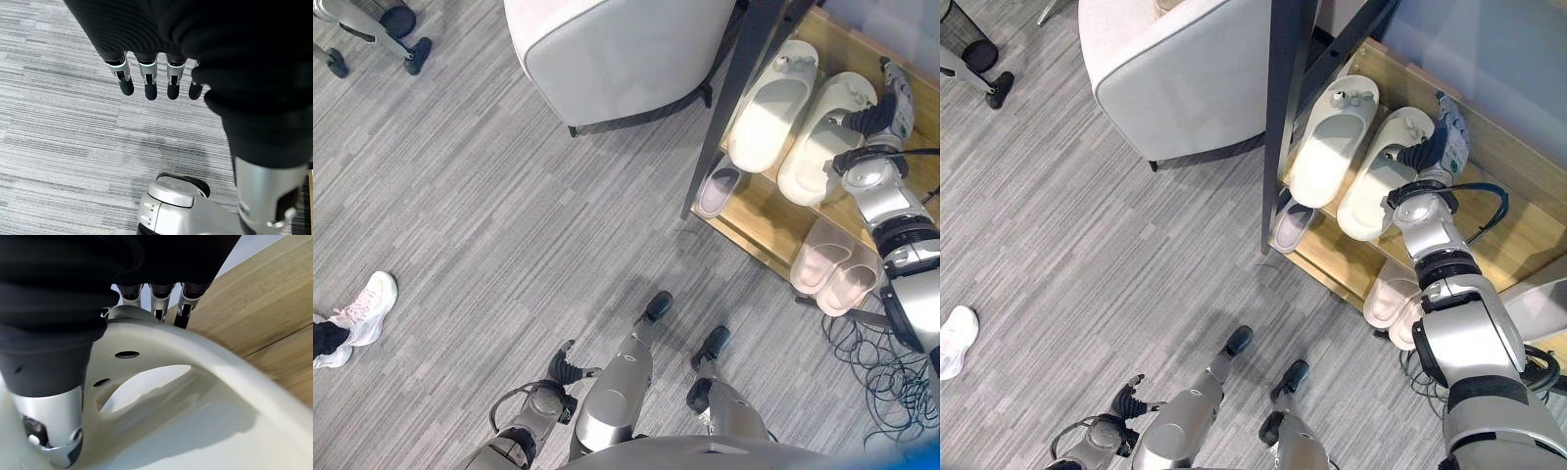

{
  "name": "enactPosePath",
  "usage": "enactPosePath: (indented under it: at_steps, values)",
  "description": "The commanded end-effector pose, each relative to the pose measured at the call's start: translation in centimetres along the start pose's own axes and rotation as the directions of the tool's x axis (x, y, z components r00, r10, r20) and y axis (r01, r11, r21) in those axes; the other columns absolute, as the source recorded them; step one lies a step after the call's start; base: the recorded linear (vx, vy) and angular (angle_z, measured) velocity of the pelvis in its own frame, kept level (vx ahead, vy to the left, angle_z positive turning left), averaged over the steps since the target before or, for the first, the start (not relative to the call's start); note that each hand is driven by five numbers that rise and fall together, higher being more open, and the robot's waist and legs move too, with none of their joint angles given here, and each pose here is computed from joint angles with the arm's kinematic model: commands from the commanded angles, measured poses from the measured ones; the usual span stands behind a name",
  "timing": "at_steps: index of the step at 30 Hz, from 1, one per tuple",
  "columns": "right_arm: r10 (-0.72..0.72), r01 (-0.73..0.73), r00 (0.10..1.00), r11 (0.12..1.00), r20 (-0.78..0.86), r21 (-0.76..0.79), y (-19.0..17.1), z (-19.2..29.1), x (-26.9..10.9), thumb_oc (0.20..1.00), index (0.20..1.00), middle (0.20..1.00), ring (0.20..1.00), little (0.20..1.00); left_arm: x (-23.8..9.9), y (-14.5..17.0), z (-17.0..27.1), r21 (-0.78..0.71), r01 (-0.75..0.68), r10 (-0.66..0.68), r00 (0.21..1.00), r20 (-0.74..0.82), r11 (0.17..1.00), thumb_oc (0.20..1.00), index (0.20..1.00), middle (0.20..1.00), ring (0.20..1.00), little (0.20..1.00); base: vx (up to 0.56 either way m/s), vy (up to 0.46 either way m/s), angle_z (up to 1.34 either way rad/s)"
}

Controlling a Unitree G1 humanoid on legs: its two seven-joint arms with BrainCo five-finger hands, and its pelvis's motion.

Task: Arrange the slippers neatly on the shoe rack.

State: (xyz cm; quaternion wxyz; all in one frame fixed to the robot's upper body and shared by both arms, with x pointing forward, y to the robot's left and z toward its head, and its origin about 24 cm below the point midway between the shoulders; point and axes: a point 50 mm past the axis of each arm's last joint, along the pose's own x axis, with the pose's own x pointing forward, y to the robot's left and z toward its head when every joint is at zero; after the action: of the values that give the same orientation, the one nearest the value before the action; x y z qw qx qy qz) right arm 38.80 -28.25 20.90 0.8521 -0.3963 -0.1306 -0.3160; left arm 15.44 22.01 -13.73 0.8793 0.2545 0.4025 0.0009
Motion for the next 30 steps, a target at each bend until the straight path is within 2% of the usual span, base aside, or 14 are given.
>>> enactPosePath:
  at_steps: [1, 3, 5, 13, 19, 21, 22, 24, 30]
  values:
    - [-0.067, 0.062, 0.996, 0.994, 0.053, 0.087, -2.2, 0.9, 0.8, 1.000, 1.000, 1.000, 1.000, 1.000, -0.5, -0.5, -2.0, -0.035, 0.027, -0.030, 0.995, -0.096, 0.999, 1.000, 1.000, 1.000, 1.000, 1.000, -0.04, 0.037, -0.01]
    - [-0.040, 0.032, 0.998, 0.988, 0.051, 0.148, -1.5, 1.1, 0.3, 1.000, 1.000, 1.000, 1.000, 1.000, -0.6, -1.6, -1.5, -0.105, 0.102, -0.111, 0.991, -0.078, 0.989, 1.000, 1.000, 1.000, 1.000, 1.000, -0.02, 0.029, -0.04]
    - [-0.022, 0.018, 0.999, 0.988, 0.027, 0.156, -1.4, 0.5, 0.2, 1.000, 1.000, 1.000, 1.000, 1.000, -1.0, -2.3, -2.0, -0.108, 0.139, -0.148, 0.985, -0.087, 0.984, 1.000, 1.000, 1.000, 1.000, 1.000, 0.01, 0.011, -0.05]
    - [0.035, -0.020, 0.997, 0.974, -0.066, 0.224, -0.3, -2.0, -1.2, 1.000, 1.000, 1.000, 1.000, 1.000, -2.1, -3.4, -4.0, -0.110, 0.204, -0.219, 0.964, -0.153, 0.973, 1.000, 1.000, 1.000, 1.000, 1.000, 0.00, 0.000, 0.00]
    - [0.037, -0.020, 0.998, 0.957, -0.053, 0.289, 0.1, -1.8, -2.1, 1.000, 1.000, 1.000, 1.000, 1.000, -2.2, -3.5, -4.5, -0.126, 0.197, -0.217, 0.960, -0.178, 0.972, 1.000, 1.000, 1.000, 1.000, 1.000, 0.00, 0.006, 0.00]
    - [-0.054, 0.048, 0.999, 0.915, 0.005, 0.401, -0.8, -1.0, -3.4, 1.000, 1.000, 1.000, 1.000, 1.000, -2.2, -3.6, -4.4, -0.140, 0.194, -0.218, 0.958, -0.187, 0.971, 1.000, 1.000, 1.000, 1.000, 1.000, 0.02, 0.006, -0.02]
    - [-0.119, 0.104, 0.993, 0.917, 0.015, 0.384, -2.2, -1.7, -3.8, 1.000, 1.000, 1.000, 1.000, 1.000, -2.1, -3.5, -4.3, -0.140, 0.187, -0.211, 0.959, -0.187, 0.972, 1.000, 1.000, 1.000, 1.000, 1.000, 0.00, 0.000, 0.00]
    - [-0.158, 0.147, 0.987, 0.921, 0.002, 0.361, -3.3, -2.5, -3.9, 1.000, 1.000, 1.000, 1.000, 1.000, -1.8, -3.0, -3.9, -0.149, 0.170, -0.196, 0.964, -0.179, 0.974, 1.000, 1.000, 1.000, 1.000, 1.000, -0.01, 0.003, -0.09]
    - [-0.160, 0.186, 0.979, 0.955, -0.123, 0.233, -3.8, -7.3, -6.8, 1.000, 1.000, 1.000, 1.000, 1.000, -1.7, -2.8, -4.1, -0.163, 0.153, -0.184, 0.963, -0.196, 0.975, 1.000, 1.000, 1.000, 1.000, 1.000, 0.01, -0.016, -0.17]
